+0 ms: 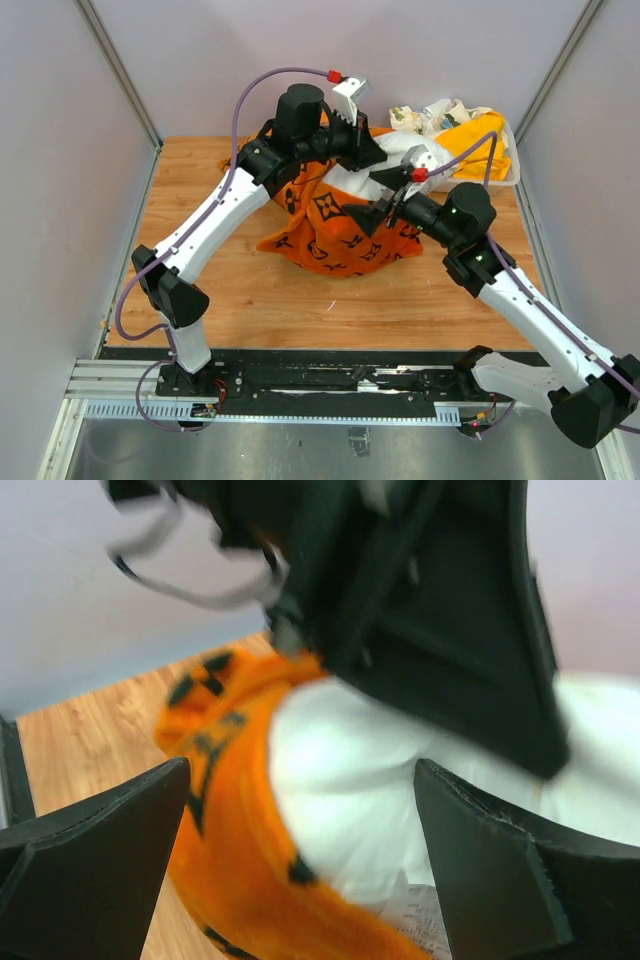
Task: Remove the pillowcase from the pillow
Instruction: Remove the pillow from the pillowcase.
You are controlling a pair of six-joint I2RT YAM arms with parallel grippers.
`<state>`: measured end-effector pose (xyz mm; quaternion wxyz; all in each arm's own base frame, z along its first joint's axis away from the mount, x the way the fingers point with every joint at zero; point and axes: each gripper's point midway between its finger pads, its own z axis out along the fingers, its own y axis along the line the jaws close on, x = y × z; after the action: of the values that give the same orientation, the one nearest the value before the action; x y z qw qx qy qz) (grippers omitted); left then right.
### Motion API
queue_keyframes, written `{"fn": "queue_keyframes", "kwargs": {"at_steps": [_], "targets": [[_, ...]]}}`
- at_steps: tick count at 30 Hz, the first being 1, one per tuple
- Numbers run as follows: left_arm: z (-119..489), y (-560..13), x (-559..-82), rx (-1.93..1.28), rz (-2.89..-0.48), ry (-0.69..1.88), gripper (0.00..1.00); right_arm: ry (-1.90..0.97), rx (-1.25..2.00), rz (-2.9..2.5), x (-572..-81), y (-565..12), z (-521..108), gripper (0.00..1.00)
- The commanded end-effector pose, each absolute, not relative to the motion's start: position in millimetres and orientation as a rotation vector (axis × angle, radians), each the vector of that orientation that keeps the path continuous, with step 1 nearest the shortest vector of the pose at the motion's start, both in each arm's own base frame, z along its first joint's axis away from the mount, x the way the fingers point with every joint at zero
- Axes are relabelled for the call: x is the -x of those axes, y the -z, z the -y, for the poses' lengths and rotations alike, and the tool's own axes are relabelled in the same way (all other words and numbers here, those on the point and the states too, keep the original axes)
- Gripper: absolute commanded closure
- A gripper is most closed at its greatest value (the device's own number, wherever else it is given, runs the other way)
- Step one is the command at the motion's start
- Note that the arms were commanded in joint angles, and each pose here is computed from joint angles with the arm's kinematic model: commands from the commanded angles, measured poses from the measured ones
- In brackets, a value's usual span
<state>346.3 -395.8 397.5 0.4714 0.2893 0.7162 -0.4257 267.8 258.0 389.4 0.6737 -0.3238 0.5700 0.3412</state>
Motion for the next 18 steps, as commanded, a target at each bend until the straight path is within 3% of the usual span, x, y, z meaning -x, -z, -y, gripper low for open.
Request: {"fn": "queue_keyframes", "kwargs": {"at_steps": [1, 9, 18], "targets": [[372.8, -462.2, -343.5, -0.650, -1.562, 1.056, 1.00, -0.806, 0.719, -1.326, -265.7, -357.6, -262.9, 0.05], [360.8, -464.3, -352.4, -0.607, -1.540, 1.089, 1.00, -0.905, 0.731, -1.499, -253.4, -281.5, -269.0, 0.04], [346.5, -481.4, -361.0, -0.546, -1.504, 1.035, 1.00, -1.081, 0.858, -1.668, -181.2, -199.4, -297.0, 0.05]]}}
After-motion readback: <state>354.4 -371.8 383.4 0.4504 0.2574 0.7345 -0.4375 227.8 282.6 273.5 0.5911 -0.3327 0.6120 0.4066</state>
